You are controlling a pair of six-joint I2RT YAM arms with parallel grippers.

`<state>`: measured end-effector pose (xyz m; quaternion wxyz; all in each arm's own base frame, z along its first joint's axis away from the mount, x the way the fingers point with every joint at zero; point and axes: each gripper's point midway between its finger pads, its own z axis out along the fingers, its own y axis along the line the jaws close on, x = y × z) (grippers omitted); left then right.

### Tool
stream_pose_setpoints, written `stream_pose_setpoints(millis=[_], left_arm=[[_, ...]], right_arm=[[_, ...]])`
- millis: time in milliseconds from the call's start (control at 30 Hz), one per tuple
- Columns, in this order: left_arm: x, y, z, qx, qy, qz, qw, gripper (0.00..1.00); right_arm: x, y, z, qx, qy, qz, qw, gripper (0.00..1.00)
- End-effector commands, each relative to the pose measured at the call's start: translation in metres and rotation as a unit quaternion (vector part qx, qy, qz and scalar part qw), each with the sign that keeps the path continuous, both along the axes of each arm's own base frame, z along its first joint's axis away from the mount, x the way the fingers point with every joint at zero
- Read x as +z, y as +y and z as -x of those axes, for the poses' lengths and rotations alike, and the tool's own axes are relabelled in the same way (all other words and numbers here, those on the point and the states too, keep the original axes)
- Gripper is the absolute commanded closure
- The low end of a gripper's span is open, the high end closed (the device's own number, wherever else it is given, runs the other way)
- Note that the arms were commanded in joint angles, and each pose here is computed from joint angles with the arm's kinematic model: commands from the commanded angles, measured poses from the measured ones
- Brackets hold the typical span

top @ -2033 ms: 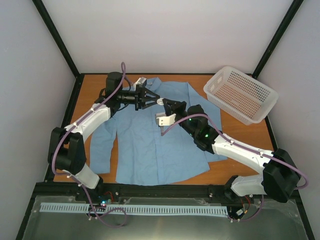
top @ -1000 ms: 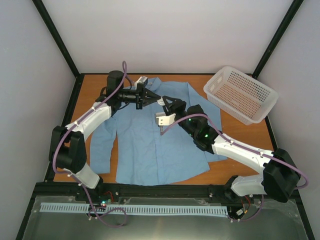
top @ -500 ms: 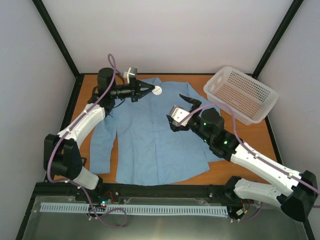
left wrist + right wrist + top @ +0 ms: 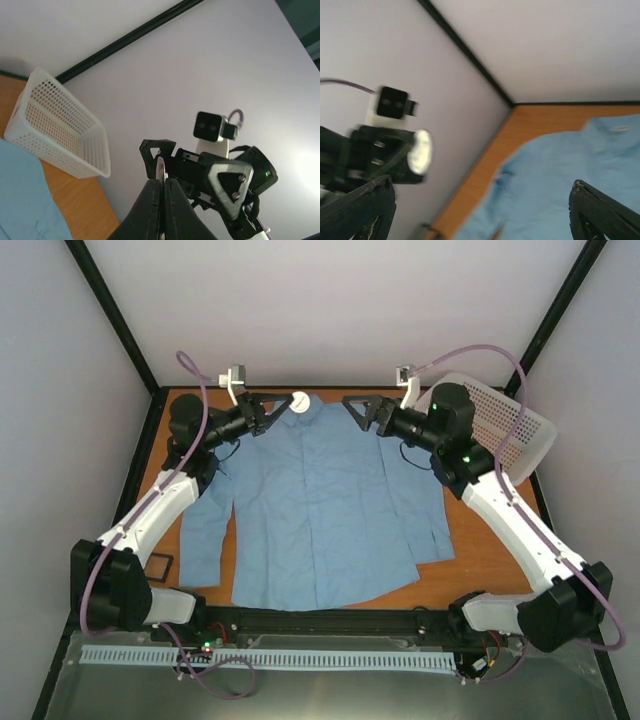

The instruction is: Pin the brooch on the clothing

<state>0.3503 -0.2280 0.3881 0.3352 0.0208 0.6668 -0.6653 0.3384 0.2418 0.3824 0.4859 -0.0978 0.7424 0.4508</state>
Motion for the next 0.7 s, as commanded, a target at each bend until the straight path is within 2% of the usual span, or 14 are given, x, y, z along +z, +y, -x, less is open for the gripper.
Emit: stream_pose_setpoints(millis=[0, 200, 333, 467, 667], left_arm=[[0.031, 0.007, 0.013, 0.012, -0.072, 0.032, 0.997, 0.99], [0.036, 0.001, 0.027, -0.012, -0.09, 0.033, 0.995, 0.99], [0.038, 0.0, 0.034, -0.018, -0.105, 0.023, 0.994, 0.99], [0.038, -0.005, 0.04, -0.035, -0.117, 0.012, 0.992, 0.99], [0.04, -0.01, 0.046, -0.052, -0.134, -0.002, 0.99, 0.99]], right_arm=[[0.033, 0.039, 0.027, 0.157, 0.092, -0.122, 0.976, 0.11], [0.046, 0.057, 0.017, 0.202, 0.095, -0.149, 0.963, 0.22], [0.03, 0.069, 0.017, 0.239, 0.121, -0.137, 0.954, 0.33], [0.028, 0.082, 0.025, 0.27, 0.113, -0.117, 0.949, 0.35], [0.031, 0.094, 0.032, 0.293, 0.101, -0.114, 0.944, 0.5]])
